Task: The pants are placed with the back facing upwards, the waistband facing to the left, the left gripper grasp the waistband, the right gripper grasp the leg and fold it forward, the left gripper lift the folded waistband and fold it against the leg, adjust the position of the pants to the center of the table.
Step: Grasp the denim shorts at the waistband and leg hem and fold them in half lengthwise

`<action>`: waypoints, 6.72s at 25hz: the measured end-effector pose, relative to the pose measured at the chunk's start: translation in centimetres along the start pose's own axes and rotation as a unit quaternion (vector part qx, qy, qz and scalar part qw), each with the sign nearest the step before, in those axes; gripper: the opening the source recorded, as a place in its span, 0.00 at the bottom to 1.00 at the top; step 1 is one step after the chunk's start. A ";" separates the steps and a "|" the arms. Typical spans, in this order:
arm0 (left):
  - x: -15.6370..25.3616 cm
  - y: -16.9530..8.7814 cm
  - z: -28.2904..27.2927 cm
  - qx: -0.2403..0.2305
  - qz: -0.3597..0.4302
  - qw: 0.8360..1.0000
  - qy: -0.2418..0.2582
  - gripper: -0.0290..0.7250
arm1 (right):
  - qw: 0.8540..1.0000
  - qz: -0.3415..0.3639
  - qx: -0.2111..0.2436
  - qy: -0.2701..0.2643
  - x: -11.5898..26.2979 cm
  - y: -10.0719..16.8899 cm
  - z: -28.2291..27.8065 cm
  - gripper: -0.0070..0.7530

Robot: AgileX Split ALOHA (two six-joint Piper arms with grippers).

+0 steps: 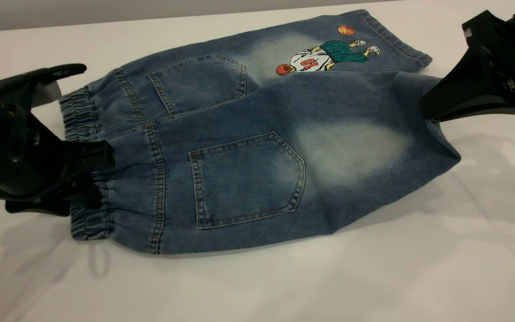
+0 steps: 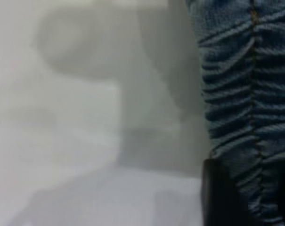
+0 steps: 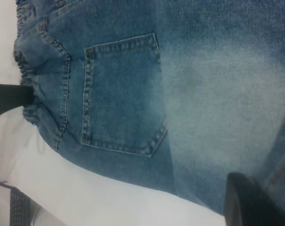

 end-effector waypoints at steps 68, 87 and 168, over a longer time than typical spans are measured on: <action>-0.1 -4.0 -0.6 0.038 0.091 0.994 0.047 0.20 | 0.999 -0.005 -0.032 0.018 0.5 0.9 0.0 0.03; -8.8 -6.7 -8.4 0.075 0.155 0.978 -0.122 0.20 | 0.997 -0.067 -0.031 -0.029 -3.5 3.6 0.0 0.03; -22.0 2.9 0.9 0.024 0.070 0.993 -0.095 0.14 | 0.963 -0.120 0.098 -0.222 -23.8 -1.1 7.0 0.06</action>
Point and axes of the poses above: a point on each arm's last joint axis where the gripper is mounted, z pointing out along that axis toward the gripper, y along the wrist's bending axis when the last joint is at zero, x = y × z, the point moved 4 cm from there along z, pointing out along that axis toward the gripper, and after that the axes turned 15 degrees about z, right-handed, at the moved point
